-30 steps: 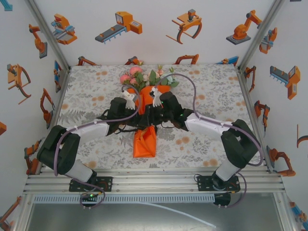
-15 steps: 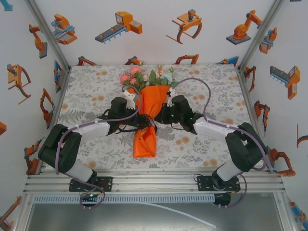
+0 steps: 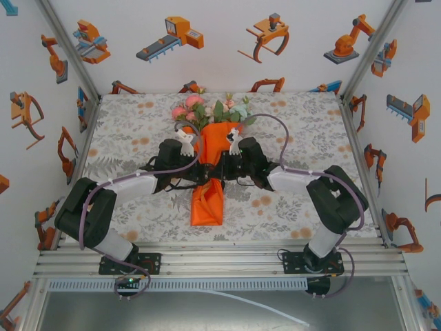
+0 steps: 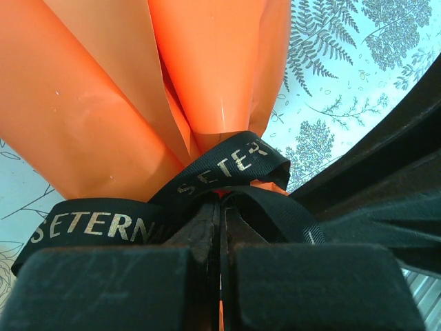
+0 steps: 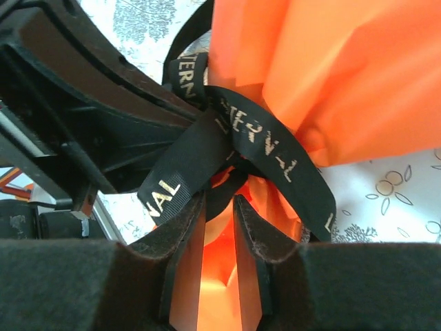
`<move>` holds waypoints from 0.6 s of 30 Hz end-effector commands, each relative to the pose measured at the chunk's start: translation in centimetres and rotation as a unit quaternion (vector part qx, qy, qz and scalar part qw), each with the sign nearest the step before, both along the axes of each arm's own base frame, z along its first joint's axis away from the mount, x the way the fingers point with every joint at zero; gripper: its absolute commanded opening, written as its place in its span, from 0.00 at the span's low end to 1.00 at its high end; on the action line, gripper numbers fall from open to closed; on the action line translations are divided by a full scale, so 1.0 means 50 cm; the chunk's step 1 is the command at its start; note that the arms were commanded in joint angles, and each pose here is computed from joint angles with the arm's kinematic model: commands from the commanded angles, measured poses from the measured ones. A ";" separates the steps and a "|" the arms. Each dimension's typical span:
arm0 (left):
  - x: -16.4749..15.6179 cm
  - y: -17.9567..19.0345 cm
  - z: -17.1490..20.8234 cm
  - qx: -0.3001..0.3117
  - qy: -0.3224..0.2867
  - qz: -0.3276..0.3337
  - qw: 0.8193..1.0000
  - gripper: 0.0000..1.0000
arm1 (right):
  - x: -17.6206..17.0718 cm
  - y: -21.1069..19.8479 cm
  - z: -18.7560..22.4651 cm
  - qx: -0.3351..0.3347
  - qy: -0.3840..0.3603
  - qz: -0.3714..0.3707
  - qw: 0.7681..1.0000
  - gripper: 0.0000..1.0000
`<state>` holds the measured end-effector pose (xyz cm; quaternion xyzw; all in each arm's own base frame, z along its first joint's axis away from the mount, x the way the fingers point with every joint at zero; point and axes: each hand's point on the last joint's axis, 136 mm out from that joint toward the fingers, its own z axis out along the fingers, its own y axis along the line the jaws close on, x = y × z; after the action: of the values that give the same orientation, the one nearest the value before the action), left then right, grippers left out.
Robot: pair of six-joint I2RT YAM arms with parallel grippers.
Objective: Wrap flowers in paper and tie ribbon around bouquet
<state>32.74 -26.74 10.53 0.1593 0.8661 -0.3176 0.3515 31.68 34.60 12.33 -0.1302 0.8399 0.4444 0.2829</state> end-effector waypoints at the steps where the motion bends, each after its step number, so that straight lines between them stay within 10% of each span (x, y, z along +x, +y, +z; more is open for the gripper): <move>1: 0.006 -0.013 0.014 -0.009 -0.004 -0.006 1.000 0.00 | 0.013 0.020 0.052 0.032 -0.027 0.006 0.999 0.29; 18: 0.002 -0.021 0.018 -0.019 -0.006 -0.018 1.000 0.00 | 0.035 0.052 0.024 0.020 -0.016 0.012 1.000 0.39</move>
<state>32.51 -26.96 10.40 0.1633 0.8654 -0.3241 0.3455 33.40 36.17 13.07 -0.1298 0.8320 0.4541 0.2912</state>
